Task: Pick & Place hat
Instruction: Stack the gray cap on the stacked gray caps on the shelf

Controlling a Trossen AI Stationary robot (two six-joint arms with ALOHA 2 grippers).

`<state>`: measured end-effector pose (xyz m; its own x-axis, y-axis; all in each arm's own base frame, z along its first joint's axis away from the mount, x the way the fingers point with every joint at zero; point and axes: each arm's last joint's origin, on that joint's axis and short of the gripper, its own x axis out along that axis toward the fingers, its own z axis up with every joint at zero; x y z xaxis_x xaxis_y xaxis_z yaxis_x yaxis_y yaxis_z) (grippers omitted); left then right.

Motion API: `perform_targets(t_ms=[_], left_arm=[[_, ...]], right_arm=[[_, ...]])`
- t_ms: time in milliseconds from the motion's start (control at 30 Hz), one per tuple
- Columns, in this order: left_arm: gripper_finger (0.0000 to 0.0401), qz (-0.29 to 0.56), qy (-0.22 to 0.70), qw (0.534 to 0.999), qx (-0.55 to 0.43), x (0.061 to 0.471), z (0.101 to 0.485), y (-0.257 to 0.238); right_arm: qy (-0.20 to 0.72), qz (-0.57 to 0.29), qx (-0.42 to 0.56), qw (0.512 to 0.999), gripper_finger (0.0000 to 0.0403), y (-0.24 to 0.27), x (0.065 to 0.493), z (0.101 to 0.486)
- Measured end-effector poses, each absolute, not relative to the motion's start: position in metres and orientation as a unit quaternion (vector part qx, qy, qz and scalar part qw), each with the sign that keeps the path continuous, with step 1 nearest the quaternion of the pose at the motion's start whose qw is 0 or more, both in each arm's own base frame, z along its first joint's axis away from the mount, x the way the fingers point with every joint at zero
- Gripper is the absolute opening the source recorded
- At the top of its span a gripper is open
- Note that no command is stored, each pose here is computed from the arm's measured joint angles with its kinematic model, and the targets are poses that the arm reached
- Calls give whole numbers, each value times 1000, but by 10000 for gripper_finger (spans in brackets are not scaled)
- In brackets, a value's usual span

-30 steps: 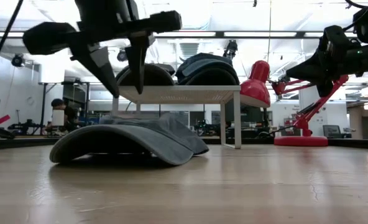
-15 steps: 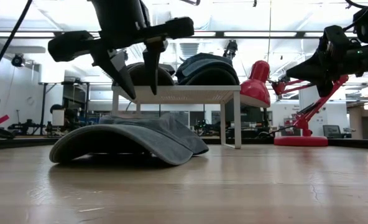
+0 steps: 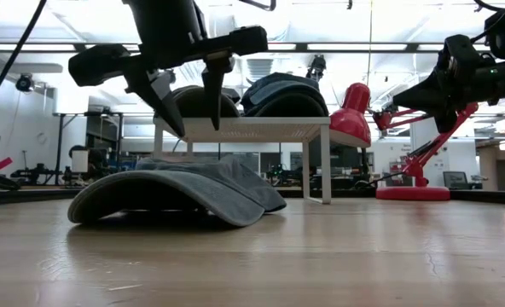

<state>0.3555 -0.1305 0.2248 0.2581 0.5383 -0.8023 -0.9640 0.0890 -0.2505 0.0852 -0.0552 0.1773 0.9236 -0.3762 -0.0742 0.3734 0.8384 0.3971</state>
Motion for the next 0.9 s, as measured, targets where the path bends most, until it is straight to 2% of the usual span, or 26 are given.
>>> perform_targets(t_ms=[100,400,467,667,900], left_arm=[[226,548,267,686,-398,356,225,-130],[386,541,257,685,-414,358,225,-131],[395,529,256,692,-420,362,225,-133],[378,491,266,720,-412,370,226,-134],[377,497,324,676,-438,374,218,-113]], right_arm=[[-3,-195,206,959,27,-55,85,177],[-3,-195,206,959,27,-55,85,177],[-3,-195,204,959,27,-55,85,177],[-3,-195,203,959,27,-55,85,177],[-3,-196,203,960,27,-55,85,177]])
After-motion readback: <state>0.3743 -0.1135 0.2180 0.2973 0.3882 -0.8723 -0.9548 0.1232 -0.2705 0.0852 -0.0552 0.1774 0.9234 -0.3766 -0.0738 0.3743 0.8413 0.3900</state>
